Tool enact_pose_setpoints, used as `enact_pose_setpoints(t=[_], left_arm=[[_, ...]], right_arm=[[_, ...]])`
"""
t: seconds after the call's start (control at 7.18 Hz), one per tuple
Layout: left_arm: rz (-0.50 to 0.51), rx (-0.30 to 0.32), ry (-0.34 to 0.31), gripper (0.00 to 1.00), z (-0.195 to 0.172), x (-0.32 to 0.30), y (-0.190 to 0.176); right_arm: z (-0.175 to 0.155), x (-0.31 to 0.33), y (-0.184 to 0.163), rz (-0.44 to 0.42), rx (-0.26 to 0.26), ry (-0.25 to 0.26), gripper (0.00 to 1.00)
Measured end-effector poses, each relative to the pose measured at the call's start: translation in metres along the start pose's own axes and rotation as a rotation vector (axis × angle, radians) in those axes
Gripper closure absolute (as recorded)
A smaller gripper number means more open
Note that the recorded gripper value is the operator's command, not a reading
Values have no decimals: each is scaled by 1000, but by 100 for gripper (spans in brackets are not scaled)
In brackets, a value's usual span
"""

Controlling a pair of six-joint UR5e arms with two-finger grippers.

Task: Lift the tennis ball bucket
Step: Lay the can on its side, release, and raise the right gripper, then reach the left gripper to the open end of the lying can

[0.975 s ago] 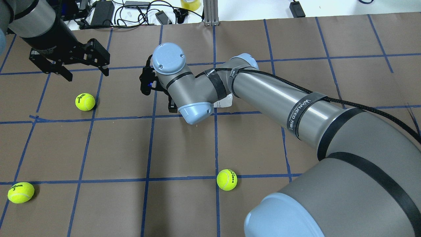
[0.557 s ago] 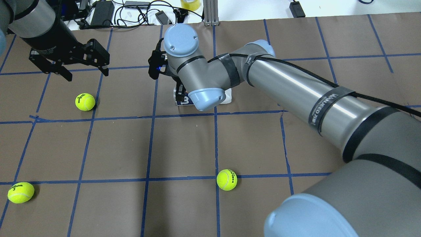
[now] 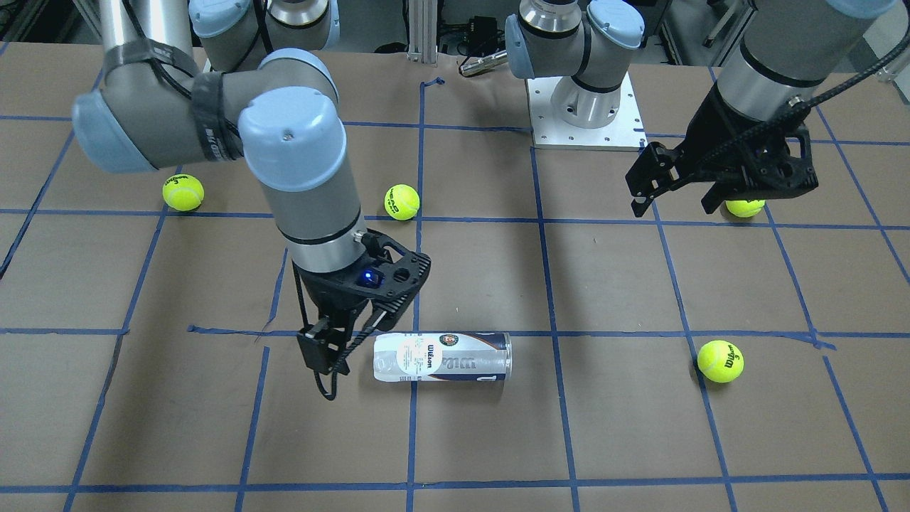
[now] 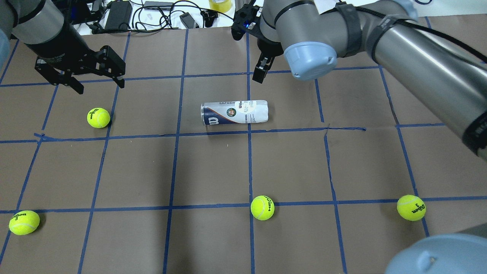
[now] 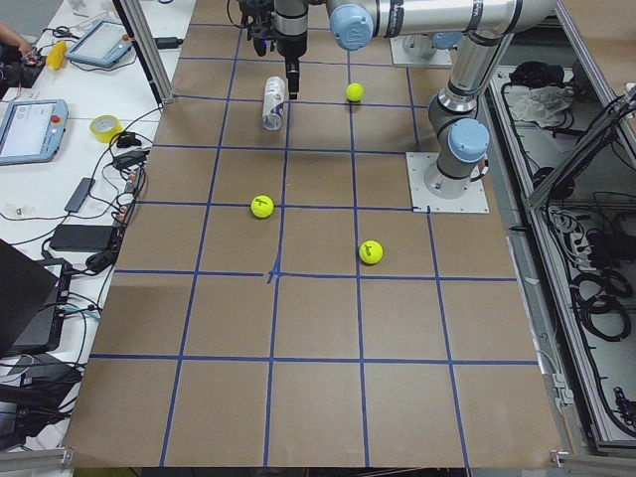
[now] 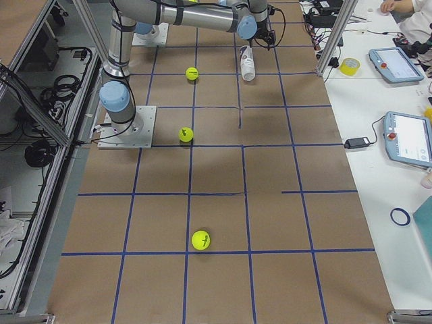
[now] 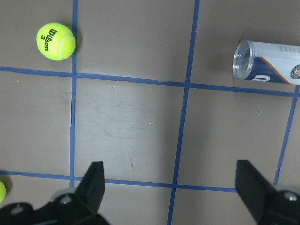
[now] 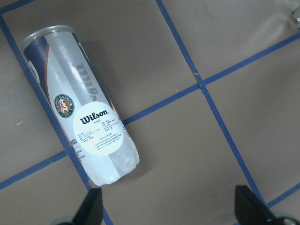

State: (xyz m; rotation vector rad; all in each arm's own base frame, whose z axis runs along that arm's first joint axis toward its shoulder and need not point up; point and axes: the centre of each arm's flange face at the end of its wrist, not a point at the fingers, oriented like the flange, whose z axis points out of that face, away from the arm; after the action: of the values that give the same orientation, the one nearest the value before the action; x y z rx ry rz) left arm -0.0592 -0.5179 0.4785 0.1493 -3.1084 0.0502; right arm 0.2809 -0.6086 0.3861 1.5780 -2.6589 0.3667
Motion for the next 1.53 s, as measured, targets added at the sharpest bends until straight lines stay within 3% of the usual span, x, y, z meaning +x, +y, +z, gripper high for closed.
enact_pose_setpoints(t=[0.14, 0.42, 0.7, 1.25, 1.39, 1.53], left_arm=[[9, 11, 28, 0, 15, 0, -9], [14, 64, 172, 0, 65, 12, -31], [9, 79, 269, 0, 126, 18, -45], [-13, 87, 471, 0, 216, 33, -82], [-8, 94, 500, 0, 236, 38, -88], [1, 94, 536, 0, 254, 45, -93]], right_arm=[[-21, 15, 21, 86, -12, 5, 0], [-68, 34, 55, 281, -7, 37, 0], [-106, 27, 80, 480, -46, 12, 0], [-126, 38, 110, 979, -62, 25, 0], [-131, 37, 117, 1052, -83, 26, 0], [-130, 33, 125, 1084, -135, 9, 0]])
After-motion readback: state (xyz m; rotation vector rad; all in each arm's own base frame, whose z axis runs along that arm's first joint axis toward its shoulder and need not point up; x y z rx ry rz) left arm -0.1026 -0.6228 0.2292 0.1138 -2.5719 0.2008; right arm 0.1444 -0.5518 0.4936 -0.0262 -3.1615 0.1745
